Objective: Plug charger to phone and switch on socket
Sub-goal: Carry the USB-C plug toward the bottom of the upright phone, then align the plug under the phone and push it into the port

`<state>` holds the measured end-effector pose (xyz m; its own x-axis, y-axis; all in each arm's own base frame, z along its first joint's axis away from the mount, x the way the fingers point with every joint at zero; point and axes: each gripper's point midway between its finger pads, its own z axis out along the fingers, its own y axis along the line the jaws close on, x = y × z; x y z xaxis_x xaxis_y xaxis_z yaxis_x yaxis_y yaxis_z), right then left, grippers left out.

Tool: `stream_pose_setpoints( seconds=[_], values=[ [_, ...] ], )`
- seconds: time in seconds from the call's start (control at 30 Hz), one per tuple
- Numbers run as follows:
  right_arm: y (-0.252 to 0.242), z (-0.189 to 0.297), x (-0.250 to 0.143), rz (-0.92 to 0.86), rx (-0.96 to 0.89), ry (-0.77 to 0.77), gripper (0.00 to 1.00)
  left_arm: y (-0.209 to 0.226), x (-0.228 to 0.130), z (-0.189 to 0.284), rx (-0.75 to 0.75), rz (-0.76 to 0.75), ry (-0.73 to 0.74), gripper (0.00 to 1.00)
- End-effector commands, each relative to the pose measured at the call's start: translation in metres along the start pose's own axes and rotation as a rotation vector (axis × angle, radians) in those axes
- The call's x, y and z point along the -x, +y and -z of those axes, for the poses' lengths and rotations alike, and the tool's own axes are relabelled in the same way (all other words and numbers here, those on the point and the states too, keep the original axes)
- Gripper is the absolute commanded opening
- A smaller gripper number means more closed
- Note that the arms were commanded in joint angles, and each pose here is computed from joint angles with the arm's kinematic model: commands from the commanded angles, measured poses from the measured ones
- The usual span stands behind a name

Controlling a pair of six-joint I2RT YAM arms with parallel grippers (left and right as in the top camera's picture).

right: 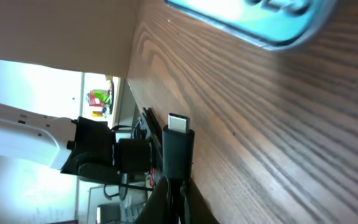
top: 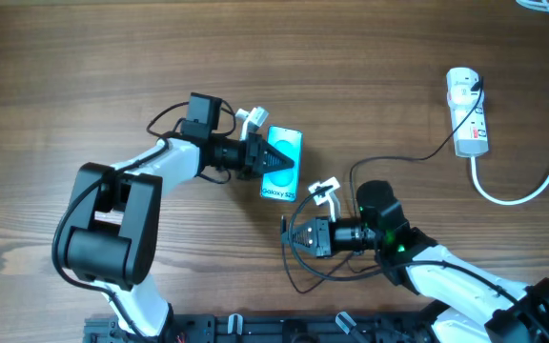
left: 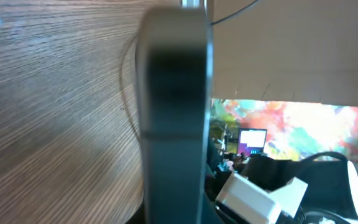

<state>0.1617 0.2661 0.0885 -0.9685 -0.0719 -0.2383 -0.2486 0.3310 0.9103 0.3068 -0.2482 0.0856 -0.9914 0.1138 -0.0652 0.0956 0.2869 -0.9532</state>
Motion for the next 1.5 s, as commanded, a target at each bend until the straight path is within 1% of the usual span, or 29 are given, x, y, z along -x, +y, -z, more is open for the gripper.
stream_pose_setpoints(
  seconds=[0.0, 0.13, 0.27, 0.37, 0.4, 0.47, 0.53, 0.6, 0.73, 0.93, 1.3, 1.47],
  values=[
    [-0.006, -0.005, -0.002, -0.056, -0.039, -0.006, 0.04, -0.003, -0.002, -0.003, -0.014, -0.034, 0.012, 0.04],
    [-0.017, -0.006, 0.002, -0.115, -0.122, -0.002, 0.05, -0.003, -0.001, -0.003, -0.014, -0.037, 0.011, 0.04],
    [-0.007, -0.01, 0.013, -0.109, -0.165, 0.01, 0.05, -0.003, -0.001, -0.003, -0.014, -0.039, 0.01, 0.04],
    [-0.006, -0.018, 0.01, -0.091, -0.271, 0.037, 0.05, -0.001, 0.0, -0.003, -0.001, -0.038, 0.004, 0.04],
    [-0.004, -0.019, 0.011, -0.068, -0.33, 0.05, 0.05, -0.001, 0.0, -0.003, -0.001, -0.039, 0.004, 0.04],
    [-0.005, -0.015, 0.017, -0.067, -0.381, 0.041, 0.05, -0.001, 0.0, -0.003, -0.001, -0.039, 0.004, 0.04],
    [0.0, -0.017, 0.023, 0.006, -0.364, 0.033, 0.05, -0.001, 0.0, -0.003, -0.001, -0.039, 0.004, 0.04],
    [-0.001, -0.017, 0.027, 0.038, -0.373, 0.015, 0.05, -0.001, 0.0, -0.003, -0.002, -0.039, 0.005, 0.04],
    [-0.011, -0.012, 0.034, 0.041, -0.438, -0.029, 0.05, -0.006, -0.002, -0.003, -0.029, -0.038, 0.018, 0.04],
    [-0.018, -0.008, 0.043, 0.052, -0.483, -0.075, 0.05, -0.007, -0.003, -0.003, -0.034, -0.038, 0.02, 0.04],
    [-0.008, -0.012, 0.053, 0.082, -0.445, -0.112, 0.05, -0.009, -0.006, -0.009, -0.037, -0.048, 0.036, 0.04],
    [-0.009, -0.012, 0.048, 0.055, -0.439, -0.091, 0.04, -0.012, -0.008, -0.014, -0.042, -0.074, 0.047, 0.04]
  ],
)
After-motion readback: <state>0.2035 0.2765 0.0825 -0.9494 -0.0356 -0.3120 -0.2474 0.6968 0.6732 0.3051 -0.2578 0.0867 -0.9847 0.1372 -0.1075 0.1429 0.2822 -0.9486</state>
